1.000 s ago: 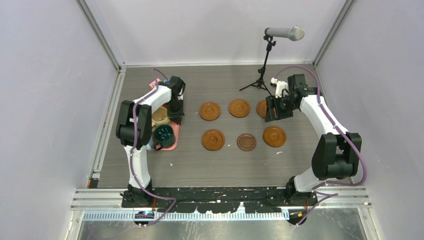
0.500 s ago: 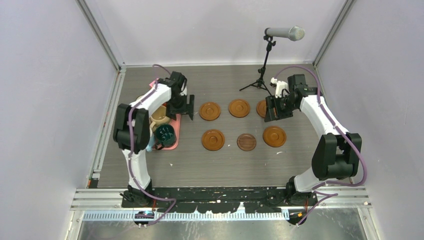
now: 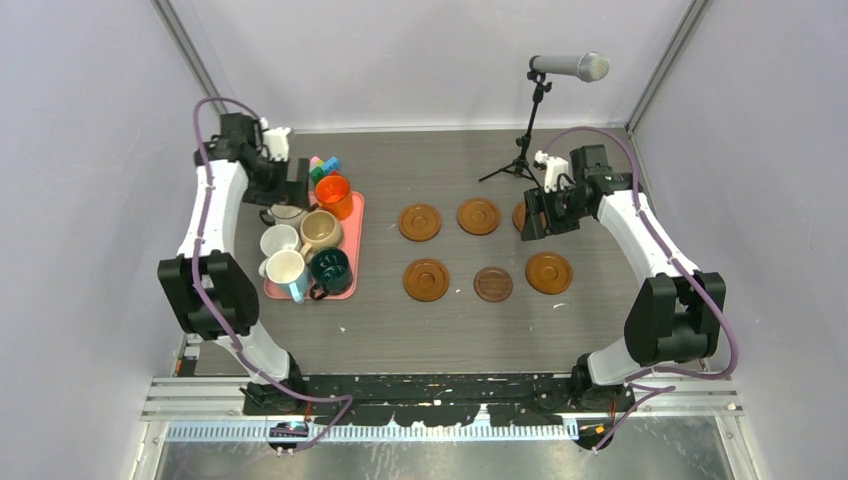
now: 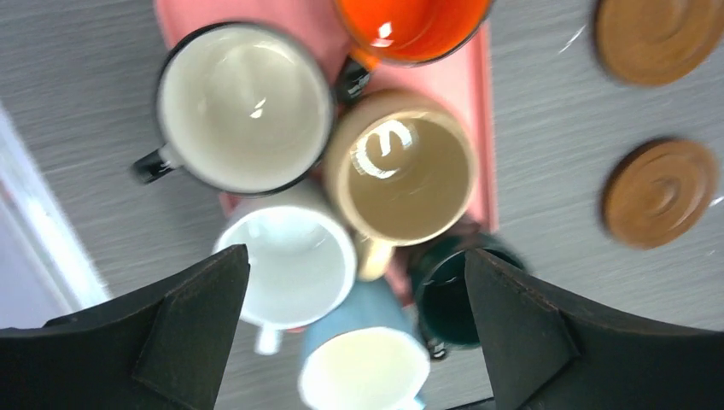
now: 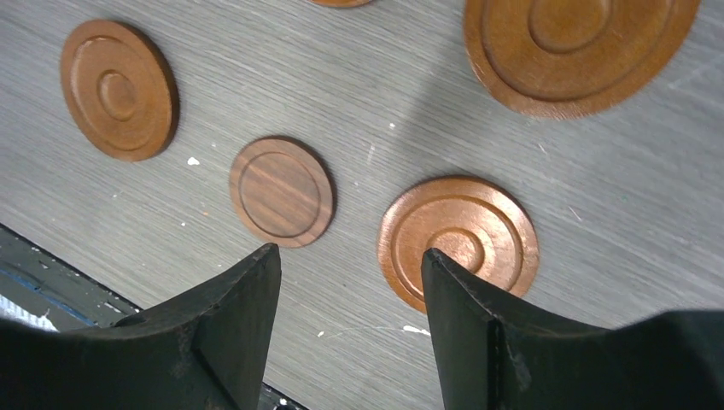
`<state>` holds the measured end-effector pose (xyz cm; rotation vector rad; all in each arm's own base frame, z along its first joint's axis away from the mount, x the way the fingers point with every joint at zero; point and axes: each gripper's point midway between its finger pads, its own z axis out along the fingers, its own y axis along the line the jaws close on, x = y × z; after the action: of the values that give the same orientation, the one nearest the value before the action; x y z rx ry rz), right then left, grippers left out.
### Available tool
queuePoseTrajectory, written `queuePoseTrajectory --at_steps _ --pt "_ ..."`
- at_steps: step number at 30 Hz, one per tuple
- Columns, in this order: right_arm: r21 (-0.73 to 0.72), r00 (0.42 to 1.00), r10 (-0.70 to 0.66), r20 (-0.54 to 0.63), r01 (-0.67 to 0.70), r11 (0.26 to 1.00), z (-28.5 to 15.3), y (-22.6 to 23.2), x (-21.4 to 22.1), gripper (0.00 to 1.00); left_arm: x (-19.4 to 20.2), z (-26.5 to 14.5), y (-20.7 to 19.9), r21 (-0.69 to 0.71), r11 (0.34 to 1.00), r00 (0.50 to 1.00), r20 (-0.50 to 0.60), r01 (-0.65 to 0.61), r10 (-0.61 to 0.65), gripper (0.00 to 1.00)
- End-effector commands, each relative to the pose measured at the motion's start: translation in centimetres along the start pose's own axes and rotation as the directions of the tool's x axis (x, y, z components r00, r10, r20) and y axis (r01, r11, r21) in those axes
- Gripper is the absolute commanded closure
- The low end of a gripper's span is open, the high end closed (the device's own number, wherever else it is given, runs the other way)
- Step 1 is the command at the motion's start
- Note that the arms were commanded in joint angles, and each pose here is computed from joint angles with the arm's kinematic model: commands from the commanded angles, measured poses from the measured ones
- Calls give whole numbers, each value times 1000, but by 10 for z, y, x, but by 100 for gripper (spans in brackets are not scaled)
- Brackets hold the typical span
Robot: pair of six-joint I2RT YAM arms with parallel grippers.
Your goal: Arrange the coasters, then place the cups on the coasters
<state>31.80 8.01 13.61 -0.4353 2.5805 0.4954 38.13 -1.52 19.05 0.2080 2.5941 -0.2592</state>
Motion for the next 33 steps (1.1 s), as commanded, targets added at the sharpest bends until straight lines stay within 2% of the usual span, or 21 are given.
queuePoseTrajectory --at_steps 1,4,8,13,19,25,29,33 --pt "-41 993 -81 90 85 996 -7 26 -43 34 9 -20 47 23 976 976 -22 -218 219 0" --pt "-60 991 -103 84 108 992 -4 35 -54 34 3 -25 85 -8 957 957 -6 -291 291 2" --pt "-102 988 -119 93 129 986 -3 43 -67 34 -4 -13 117 -28 915 915 5 -403 403 10" --pt "-137 982 -143 121 159 978 -11 50 -91 34 -3 13 127 38 831 832 12 -555 555 18" --pt "-180 975 -174 135 197 964 -12 59 -110 34 -7 41 136 93 750 755 38 -654 654 28" --pt "-224 973 -194 127 219 950 -2 64 -113 34 -5 62 146 121 674 682 41 -728 730 35" --pt "-238 977 -188 104 208 949 6 63 -107 34 0 74 148 151 647 658 43 -748 751 39" --pt "-252 980 -181 87 197 948 8 65 -97 34 11 86 144 207 632 655 61 -747 753 40"
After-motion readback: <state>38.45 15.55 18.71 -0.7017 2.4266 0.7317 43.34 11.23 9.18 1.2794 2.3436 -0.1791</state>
